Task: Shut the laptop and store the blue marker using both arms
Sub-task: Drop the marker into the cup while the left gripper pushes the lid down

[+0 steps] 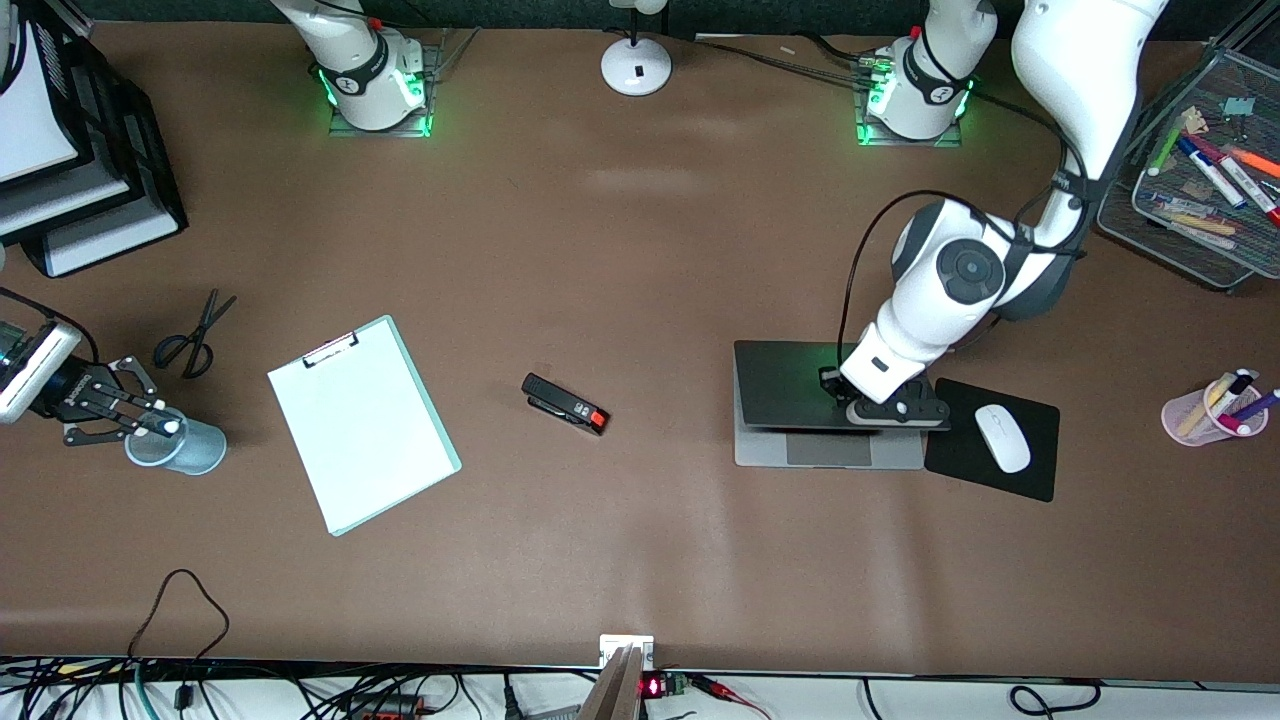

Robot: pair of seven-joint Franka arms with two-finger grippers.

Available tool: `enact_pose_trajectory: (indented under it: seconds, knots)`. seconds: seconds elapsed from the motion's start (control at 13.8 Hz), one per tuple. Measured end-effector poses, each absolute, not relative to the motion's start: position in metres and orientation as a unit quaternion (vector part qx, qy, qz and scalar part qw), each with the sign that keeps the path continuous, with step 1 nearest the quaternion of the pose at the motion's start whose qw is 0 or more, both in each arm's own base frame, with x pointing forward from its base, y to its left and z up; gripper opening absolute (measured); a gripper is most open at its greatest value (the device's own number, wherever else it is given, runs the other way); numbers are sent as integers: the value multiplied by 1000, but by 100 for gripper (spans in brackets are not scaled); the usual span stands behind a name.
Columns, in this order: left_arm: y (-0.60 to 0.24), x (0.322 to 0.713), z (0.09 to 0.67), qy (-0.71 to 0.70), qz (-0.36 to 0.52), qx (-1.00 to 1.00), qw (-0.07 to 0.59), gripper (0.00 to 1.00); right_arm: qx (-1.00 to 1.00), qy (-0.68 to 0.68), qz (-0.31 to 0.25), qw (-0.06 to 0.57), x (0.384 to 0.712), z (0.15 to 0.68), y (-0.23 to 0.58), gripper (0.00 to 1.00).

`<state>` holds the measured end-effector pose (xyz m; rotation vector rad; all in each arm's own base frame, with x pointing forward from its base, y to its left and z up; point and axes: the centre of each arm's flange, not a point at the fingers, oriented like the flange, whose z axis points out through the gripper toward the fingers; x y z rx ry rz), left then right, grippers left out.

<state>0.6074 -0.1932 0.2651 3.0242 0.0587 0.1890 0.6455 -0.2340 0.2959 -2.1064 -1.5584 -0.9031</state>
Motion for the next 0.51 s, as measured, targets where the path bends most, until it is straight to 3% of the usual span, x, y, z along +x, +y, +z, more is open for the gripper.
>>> enact_pose_trajectory:
  seconds: [0.29, 0.36, 0.51]
  knots:
    - [-189, 631, 232, 17, 61, 997, 54, 1, -750, -545, -324, 188, 645, 288, -240, 18]
    - [-190, 636, 223, 18, 58, 997, 57, 1, -753, -541, -324, 190, 644, 282, -243, 22]
    - [-194, 644, 202, 20, 50, 997, 62, 1, -756, -536, -324, 193, 644, 274, -248, 42]
